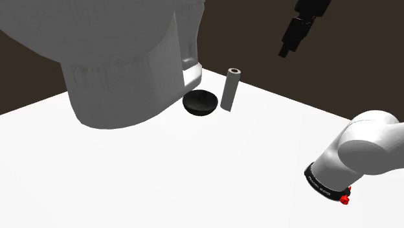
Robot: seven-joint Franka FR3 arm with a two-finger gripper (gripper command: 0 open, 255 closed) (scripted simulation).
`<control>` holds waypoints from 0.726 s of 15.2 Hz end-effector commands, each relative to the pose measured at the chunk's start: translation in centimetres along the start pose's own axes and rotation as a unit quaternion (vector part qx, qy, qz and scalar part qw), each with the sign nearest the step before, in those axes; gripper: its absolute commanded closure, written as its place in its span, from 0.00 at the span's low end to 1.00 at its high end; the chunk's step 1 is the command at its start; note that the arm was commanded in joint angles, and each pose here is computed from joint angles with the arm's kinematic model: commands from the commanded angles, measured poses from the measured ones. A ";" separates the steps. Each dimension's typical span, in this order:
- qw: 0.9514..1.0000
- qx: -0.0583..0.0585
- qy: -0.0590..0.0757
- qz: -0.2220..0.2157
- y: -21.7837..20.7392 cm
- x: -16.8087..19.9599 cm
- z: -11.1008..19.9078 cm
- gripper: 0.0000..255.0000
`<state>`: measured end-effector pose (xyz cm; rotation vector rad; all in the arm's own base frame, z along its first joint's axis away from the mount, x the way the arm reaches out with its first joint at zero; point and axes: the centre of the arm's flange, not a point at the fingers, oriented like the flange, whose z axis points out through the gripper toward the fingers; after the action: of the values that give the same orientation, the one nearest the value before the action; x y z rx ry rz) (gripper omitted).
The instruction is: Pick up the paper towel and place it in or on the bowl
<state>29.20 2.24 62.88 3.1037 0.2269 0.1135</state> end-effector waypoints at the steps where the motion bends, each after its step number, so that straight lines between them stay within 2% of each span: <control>1: 1.000 0.000 0.000 0.000 0.0 0.0 0.0 0.00; 11: 1.000 0.012 -0.012 0.010 4.0 10.0 8.3 0.00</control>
<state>39.16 -0.21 56.26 3.1265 0.2019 0.0759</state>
